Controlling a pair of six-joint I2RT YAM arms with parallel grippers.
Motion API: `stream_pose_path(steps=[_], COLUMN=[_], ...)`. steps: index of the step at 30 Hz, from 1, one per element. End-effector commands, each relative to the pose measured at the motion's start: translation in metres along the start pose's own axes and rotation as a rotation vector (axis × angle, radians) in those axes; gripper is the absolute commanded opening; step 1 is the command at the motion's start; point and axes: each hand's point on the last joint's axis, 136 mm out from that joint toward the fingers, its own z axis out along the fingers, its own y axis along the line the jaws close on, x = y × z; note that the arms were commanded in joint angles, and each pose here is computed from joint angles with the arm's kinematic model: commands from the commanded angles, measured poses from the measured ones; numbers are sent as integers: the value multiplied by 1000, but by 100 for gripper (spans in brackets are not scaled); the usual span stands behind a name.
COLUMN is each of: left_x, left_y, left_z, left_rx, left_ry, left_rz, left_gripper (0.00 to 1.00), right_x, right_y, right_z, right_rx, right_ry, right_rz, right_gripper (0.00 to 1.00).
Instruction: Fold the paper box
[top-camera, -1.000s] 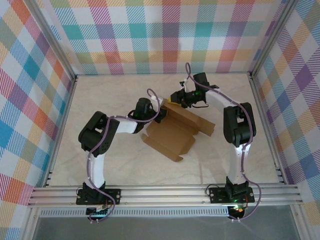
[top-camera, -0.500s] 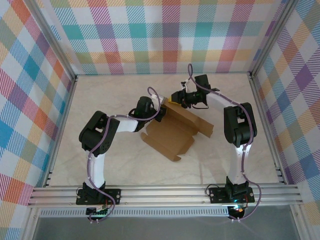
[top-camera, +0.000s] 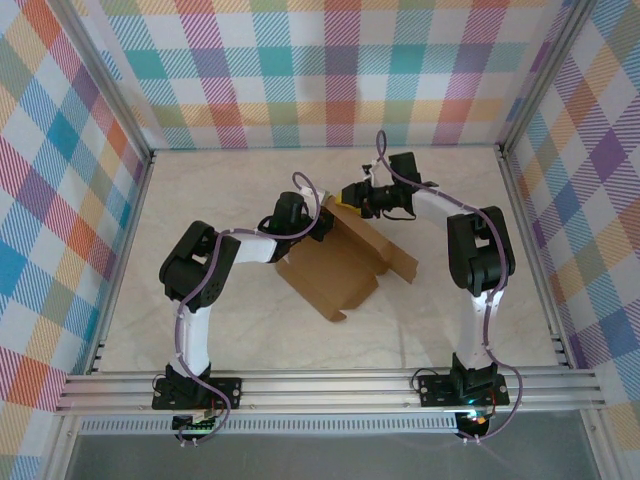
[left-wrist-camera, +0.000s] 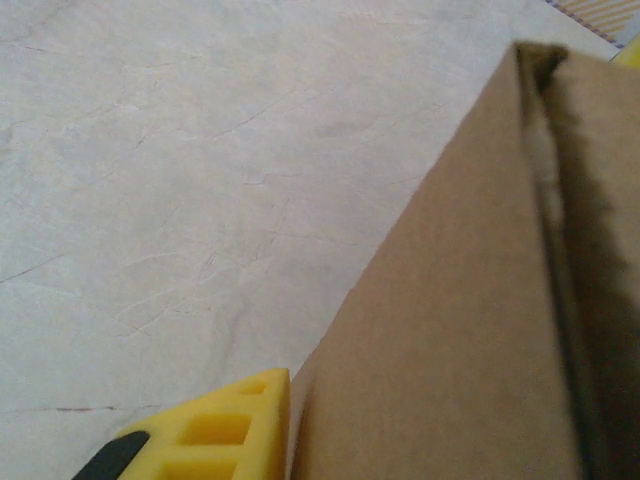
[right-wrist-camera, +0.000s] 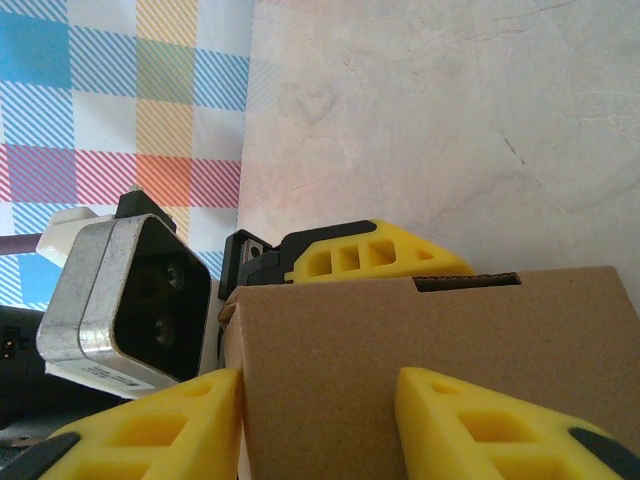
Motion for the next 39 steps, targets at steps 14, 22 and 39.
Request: stream_pose_path(steps=[14, 22, 39], left_x=[-16, -15, -11], left_y=[-3, -2, -4], left_z=[6, 6, 3], left_rx=[43, 43, 52], left_ry=[-68, -62, -45], left_rz=[-14, -23, -49], left_gripper=[29, 0, 30], right_x=[34, 36, 30], right_y=[-20, -21, -9], right_z=[20, 19, 8], right_rx=[-9, -7, -9], right_ry=[115, 112, 82], right_rz=[126, 131, 105], right_gripper=[44, 43, 44])
